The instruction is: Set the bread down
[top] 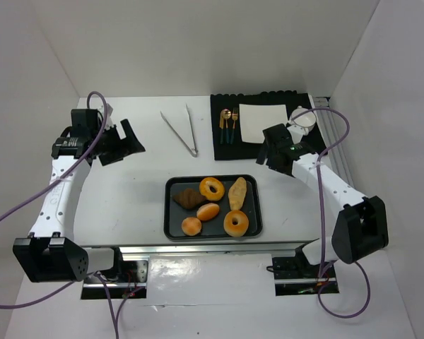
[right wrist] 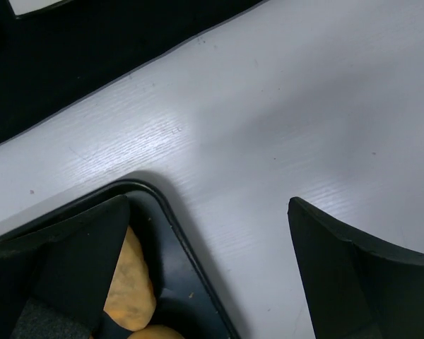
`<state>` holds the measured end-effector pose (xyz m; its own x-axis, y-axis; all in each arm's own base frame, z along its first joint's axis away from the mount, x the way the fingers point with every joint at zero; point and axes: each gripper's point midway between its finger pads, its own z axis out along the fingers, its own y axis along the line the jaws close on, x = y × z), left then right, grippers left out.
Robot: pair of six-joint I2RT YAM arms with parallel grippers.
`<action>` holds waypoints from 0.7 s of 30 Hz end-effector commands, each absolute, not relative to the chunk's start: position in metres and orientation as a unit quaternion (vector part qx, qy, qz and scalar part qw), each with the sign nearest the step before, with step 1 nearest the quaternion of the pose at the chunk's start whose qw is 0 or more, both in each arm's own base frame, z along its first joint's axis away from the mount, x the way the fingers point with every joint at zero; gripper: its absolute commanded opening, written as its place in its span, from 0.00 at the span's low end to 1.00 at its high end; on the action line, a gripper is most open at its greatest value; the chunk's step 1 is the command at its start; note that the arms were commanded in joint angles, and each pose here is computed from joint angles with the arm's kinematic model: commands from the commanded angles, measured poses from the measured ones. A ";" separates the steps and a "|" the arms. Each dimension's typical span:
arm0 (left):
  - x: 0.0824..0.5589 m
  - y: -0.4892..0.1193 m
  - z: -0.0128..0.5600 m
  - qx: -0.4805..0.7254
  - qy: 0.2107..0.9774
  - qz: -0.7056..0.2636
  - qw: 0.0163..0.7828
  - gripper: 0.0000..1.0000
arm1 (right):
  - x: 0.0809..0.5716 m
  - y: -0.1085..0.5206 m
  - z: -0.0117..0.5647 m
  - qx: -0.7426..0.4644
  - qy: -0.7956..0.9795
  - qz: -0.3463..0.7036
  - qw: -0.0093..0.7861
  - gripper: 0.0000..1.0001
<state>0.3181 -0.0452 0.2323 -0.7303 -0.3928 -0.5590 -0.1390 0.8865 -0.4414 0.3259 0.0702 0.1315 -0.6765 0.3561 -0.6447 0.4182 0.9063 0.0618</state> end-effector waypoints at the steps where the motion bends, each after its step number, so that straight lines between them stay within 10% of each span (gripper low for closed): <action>1: 0.325 -0.044 0.242 -0.136 0.908 -0.186 0.351 1.00 | 0.332 0.067 0.139 0.216 0.908 -0.037 0.358 1.00; 21: 0.337 -0.018 0.214 -0.172 0.924 -0.119 0.321 1.00 | 0.457 0.294 0.164 -0.127 0.903 0.091 0.401 1.00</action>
<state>0.3285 -0.0300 0.2063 -0.7534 -0.4025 -0.5200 -0.2235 0.9004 -0.3731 0.4391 0.2796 0.1556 -0.6839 -0.0615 -0.7270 -0.1848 0.9785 0.0910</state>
